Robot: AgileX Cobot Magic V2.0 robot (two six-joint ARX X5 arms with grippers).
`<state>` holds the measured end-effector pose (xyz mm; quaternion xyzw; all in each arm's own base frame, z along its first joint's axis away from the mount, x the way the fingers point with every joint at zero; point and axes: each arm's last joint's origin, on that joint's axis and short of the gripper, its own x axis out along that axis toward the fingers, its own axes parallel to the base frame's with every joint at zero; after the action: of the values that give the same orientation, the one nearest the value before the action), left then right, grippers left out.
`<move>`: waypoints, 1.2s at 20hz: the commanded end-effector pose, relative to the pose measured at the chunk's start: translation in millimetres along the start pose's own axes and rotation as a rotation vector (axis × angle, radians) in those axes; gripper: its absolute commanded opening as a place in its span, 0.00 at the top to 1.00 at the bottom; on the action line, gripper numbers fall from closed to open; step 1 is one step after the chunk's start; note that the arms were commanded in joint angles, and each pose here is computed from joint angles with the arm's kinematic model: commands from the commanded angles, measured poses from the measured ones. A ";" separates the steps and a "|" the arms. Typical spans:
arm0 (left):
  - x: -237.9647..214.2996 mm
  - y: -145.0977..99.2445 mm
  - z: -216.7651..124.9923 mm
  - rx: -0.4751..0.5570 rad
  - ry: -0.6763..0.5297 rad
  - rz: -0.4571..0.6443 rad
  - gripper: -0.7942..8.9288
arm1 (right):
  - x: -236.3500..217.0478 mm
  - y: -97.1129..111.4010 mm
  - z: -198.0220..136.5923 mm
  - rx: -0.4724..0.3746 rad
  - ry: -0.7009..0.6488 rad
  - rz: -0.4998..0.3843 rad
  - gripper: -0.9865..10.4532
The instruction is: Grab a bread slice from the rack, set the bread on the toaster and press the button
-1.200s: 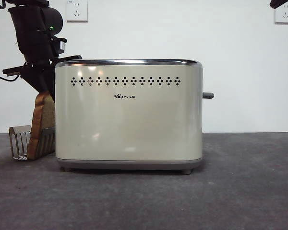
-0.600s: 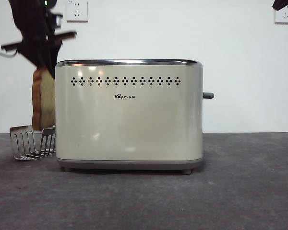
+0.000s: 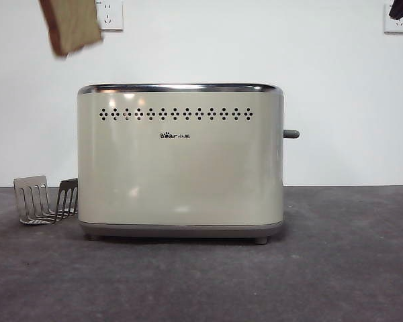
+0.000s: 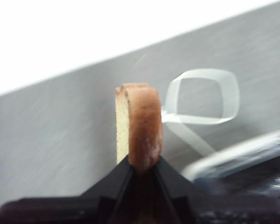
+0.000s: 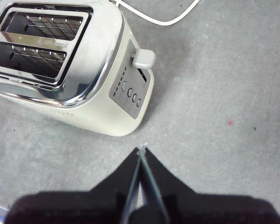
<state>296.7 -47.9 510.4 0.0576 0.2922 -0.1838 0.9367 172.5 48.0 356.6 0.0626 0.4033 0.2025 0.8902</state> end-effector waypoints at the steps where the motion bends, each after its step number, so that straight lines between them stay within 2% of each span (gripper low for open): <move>1: -32.8 -14.4 1.1 0.039 -0.100 -0.203 0.92 | -0.4 0.5 0.5 0.007 0.001 0.002 0.91; 4: -58.4 -31.0 -0.9 0.142 -0.168 -0.312 0.92 | -0.4 0.5 0.1 0.008 0.005 0.004 0.91; 6: -64.7 -45.5 -4.4 0.246 -0.190 -0.399 0.92 | -0.4 0.5 -0.2 0.009 0.009 0.003 0.91; 10: -47.6 -74.2 -23.0 0.451 -0.127 -0.532 0.92 | -0.4 0.5 -0.3 0.005 0.009 0.003 0.91; 14: -34.0 -90.8 -29.8 0.624 -0.085 -0.495 0.92 | -0.4 0.5 -0.2 -0.034 0.008 0.003 0.91; 16: -29.1 -102.0 -30.1 0.742 -0.091 -0.498 0.91 | -0.4 0.5 0.0 -0.055 0.006 0.004 0.91; 19: -18.1 -113.9 -30.5 0.855 -0.069 -0.472 0.91 | -0.4 0.6 1.3 -0.088 -0.008 0.004 0.91; 24: 8.0 -132.9 -32.3 0.910 -0.006 -0.487 0.91 | -0.4 0.7 2.4 -0.133 -0.019 0.005 0.91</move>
<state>235.8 -165.1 478.8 0.3827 0.1940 -0.5017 0.7511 173.2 48.2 357.4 0.0158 0.3868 0.2241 0.8944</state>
